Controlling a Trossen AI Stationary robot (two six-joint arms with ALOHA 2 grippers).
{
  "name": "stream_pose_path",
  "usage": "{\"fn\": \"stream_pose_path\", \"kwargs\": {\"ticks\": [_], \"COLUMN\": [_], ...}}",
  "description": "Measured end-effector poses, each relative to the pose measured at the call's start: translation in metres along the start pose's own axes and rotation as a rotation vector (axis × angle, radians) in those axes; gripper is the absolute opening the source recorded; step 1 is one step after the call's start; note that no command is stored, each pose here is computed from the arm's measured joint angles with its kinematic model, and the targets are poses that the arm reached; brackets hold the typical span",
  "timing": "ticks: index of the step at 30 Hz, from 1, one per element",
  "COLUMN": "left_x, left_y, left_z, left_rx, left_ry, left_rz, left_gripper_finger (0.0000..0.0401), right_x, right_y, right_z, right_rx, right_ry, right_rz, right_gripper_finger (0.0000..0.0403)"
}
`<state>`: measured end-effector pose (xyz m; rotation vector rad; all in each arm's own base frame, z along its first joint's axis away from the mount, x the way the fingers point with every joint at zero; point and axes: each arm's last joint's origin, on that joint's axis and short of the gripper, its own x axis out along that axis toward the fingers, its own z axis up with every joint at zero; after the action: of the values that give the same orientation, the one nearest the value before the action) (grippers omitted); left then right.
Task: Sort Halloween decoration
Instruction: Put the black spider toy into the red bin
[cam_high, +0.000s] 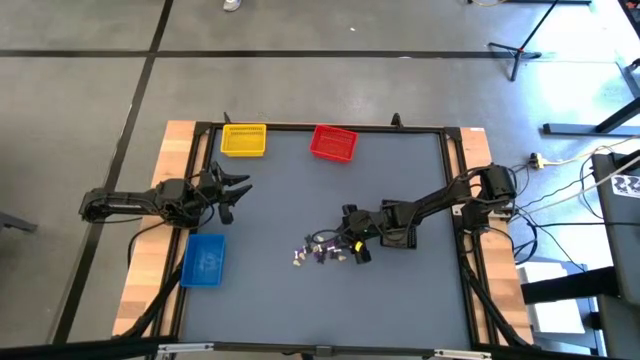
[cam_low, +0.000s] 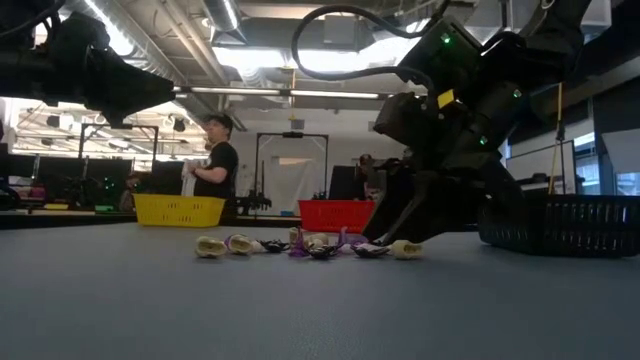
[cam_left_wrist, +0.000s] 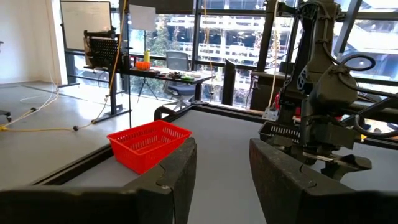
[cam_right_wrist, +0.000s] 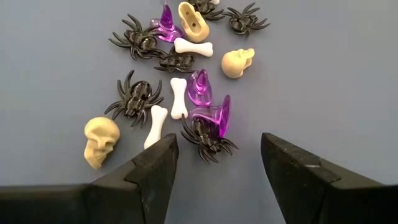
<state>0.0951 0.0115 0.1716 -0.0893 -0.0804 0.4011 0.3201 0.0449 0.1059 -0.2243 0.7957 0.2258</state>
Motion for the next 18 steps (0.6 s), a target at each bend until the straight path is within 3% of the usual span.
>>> {"fn": "stream_pose_path", "kwargs": {"ticks": [11, 18], "left_x": [0.0, 0.0], "left_y": [0.0, 0.0], "left_z": [0.0, 0.0], "left_rx": [0.0, 0.0], "left_ry": [0.0, 0.0], "left_rz": [0.0, 0.0], "left_gripper_finger": [0.0142, 0.0142], "right_x": [0.0003, 0.0005], "right_y": [0.0006, 0.0008], "right_z": [-0.001, -0.0012], "right_rx": [0.0, -0.001], "right_ry": [0.005, 0.006], "right_rz": [0.009, 0.009], "right_gripper_finger": [0.0154, 0.0132]}}
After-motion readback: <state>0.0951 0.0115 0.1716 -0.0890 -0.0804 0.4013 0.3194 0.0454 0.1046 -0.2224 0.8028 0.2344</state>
